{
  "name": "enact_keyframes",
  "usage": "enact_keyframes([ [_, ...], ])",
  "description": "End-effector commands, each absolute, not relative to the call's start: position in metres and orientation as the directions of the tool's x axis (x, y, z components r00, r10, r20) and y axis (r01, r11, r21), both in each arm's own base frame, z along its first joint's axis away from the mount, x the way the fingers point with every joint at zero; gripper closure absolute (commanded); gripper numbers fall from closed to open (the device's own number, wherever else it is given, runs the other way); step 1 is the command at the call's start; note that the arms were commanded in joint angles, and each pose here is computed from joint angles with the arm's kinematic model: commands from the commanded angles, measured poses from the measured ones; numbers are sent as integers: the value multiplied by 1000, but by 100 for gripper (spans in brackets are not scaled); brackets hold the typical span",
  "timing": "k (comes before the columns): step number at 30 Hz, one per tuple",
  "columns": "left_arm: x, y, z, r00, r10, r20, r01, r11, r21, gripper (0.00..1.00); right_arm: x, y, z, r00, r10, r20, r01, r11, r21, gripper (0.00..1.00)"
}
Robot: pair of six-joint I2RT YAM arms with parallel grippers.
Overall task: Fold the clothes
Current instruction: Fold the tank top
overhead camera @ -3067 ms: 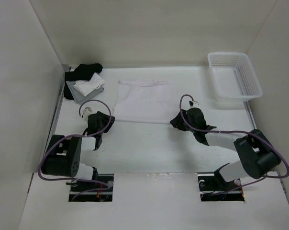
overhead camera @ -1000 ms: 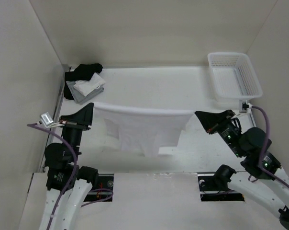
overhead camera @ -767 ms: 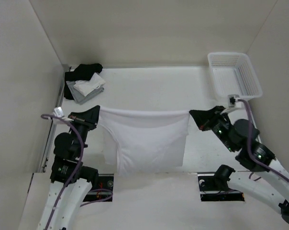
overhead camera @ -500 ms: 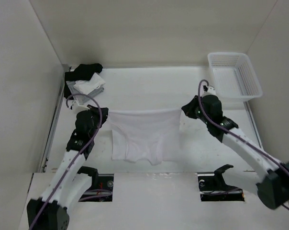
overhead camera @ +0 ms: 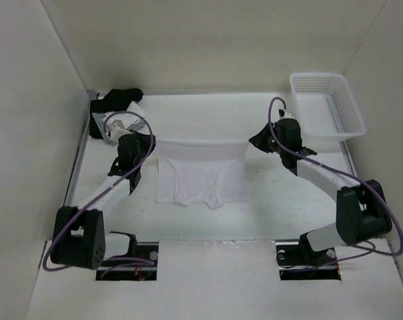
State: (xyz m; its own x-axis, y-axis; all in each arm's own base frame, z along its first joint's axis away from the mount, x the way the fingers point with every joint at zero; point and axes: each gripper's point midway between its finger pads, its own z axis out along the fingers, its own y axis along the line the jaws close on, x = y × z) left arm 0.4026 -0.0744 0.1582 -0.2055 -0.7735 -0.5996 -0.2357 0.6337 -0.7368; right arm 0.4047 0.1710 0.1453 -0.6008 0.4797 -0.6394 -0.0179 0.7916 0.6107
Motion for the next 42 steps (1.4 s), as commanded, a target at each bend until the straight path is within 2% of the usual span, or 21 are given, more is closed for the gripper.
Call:
enact_keyframes([
  [1,379,-65,176,-131,-792,-597,-158,611,-776,98,378,176,171,-535,500,-681,-103,761,641,93],
  [7,314,-63,137,-191,-817,-545,-156,573,-804,98,315,168,138,-554,503,-664,-78,763,642,93],
  [15,262,-71,123,-255,-818,-515,-121,556,-822,98,254,166,107,-597,504,-624,-43,756,653,93],
  [25,229,-74,95,-316,-806,-501,-170,567,-806,99,210,170,83,-647,571,-505,74,707,703,98],
  [30,226,-60,90,-282,-814,-509,-253,574,-778,95,196,173,57,-685,579,-442,156,709,688,97],
  [33,226,-44,96,-218,-813,-540,-304,583,-754,91,195,169,51,-673,586,-452,183,723,666,87],
  [36,230,-37,115,-160,-812,-561,-281,582,-763,80,198,169,54,-666,572,-479,170,742,649,70],
  [40,237,-34,141,-105,-802,-588,-231,594,-770,76,206,170,68,-647,548,-530,108,754,648,49],
  [42,243,-39,147,-112,-795,-597,-197,606,-770,76,215,170,73,-628,546,-554,79,754,653,42],
])
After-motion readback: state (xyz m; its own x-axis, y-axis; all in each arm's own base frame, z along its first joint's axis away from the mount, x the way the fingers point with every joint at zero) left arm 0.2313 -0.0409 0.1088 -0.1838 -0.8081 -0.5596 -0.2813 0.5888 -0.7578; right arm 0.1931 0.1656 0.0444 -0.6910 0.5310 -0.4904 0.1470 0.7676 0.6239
